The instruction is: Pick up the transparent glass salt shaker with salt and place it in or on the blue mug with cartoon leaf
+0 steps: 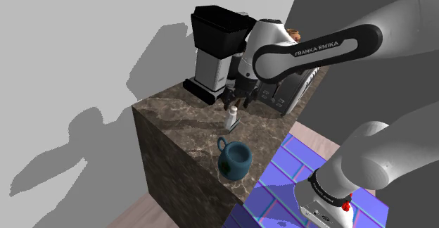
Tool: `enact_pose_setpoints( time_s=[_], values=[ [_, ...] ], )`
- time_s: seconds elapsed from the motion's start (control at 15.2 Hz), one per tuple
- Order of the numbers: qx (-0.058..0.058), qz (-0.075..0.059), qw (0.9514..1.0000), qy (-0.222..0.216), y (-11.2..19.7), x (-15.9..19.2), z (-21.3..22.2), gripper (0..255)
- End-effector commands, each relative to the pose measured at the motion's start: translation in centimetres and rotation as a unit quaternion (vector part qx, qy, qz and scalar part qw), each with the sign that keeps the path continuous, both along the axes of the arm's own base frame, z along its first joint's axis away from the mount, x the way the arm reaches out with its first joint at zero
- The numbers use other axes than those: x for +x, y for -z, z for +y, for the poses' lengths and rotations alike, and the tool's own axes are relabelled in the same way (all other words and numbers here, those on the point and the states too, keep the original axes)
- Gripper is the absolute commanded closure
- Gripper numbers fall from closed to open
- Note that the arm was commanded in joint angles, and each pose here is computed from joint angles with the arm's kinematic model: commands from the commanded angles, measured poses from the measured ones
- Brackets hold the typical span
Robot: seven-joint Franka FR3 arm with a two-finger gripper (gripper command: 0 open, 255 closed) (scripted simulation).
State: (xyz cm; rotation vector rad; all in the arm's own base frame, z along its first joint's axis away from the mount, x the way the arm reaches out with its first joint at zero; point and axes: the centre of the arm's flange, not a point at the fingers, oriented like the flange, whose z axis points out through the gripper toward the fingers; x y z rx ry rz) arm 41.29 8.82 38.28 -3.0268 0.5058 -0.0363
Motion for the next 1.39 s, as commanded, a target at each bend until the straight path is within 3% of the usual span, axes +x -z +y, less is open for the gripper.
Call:
enact_pose_setpoints(
  time_s=[0.0, 0.66, 0.73, 1.32],
  values=[
    [0.0, 0.0, 1.0, 0.0, 1.2, 0.17, 0.13, 0],
    [0.0, 0.0, 1.0, 0.0, 2.02, 0.2, 0.18, 0],
    [0.0, 0.0, 1.0, 0.0, 2.02, 0.2, 0.18, 255],
    [0.0, 0.0, 1.0, 0.0, 2.03, 0.2, 0.18, 255]
  ],
)
